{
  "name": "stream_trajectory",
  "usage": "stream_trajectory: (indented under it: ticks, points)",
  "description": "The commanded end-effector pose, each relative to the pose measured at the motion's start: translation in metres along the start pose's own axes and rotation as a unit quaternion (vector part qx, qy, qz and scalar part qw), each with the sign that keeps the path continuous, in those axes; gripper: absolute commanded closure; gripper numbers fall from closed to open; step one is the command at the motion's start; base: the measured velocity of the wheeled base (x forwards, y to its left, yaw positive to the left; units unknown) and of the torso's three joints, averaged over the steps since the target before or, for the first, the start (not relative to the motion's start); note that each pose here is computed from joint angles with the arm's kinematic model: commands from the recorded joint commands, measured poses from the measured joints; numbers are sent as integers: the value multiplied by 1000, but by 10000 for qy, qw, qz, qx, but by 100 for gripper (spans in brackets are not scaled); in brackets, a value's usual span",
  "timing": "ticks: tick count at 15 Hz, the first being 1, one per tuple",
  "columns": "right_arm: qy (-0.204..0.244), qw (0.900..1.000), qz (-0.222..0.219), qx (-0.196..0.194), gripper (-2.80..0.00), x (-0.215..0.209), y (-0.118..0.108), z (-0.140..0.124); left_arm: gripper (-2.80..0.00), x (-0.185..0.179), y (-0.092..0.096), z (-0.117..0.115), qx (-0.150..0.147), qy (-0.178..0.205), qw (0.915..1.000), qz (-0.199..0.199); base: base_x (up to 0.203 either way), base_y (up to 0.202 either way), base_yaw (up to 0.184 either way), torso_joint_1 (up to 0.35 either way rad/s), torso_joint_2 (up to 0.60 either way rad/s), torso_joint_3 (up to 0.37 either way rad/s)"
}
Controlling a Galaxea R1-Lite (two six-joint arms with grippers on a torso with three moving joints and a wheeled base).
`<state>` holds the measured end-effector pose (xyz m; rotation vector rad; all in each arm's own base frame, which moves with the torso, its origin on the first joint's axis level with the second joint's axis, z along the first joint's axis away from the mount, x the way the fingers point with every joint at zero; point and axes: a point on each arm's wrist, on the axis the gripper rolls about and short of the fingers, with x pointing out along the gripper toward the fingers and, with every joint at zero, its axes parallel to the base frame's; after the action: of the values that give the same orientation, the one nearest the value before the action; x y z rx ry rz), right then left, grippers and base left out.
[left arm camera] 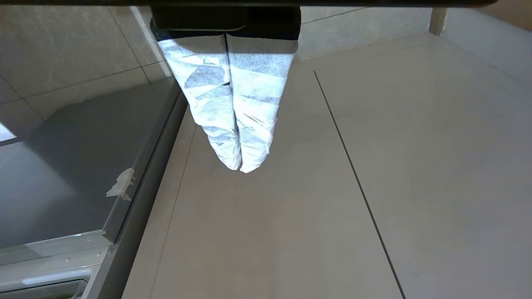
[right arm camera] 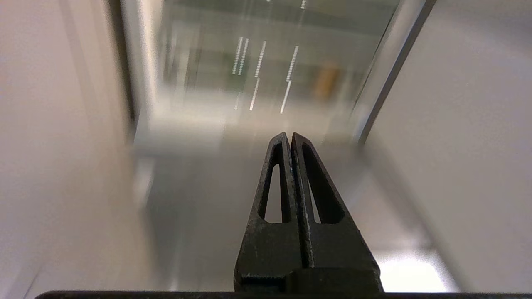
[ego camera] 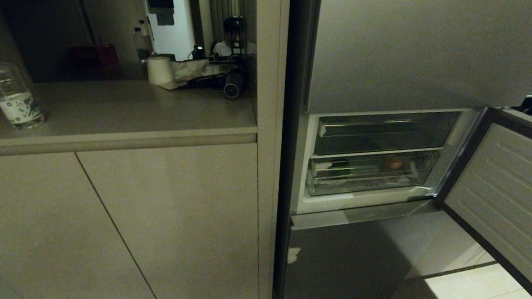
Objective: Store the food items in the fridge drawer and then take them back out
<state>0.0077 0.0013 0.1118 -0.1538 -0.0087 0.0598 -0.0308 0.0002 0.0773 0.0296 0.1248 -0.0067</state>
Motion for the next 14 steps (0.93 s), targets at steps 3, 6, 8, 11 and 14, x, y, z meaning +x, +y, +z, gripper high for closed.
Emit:
stream_trajectory:
  ticks: [3,6,8,11,14]
  points:
    - [230,9997,7,73,0,-22,6,-35,0,0,0,0,0,12,10000,1,0,0,0,0,0,0]
    - [-203,9996,-161,77,0,-29,7,-36,0,0,0,0,0,12,10000,1,0,0,0,0,0,0]
    - [-188,9996,-183,123,0,-28,7,-37,0,0,0,0,0,12,10000,1,0,0,0,0,0,0]
    - [-194,9996,-185,105,0,-29,7,-37,0,0,0,0,0,12,10000,1,0,0,0,0,0,0]
    - [-193,9996,-185,115,0,-29,7,-36,0,0,0,0,0,12,10000,1,-4,2,-136,5,1,3]
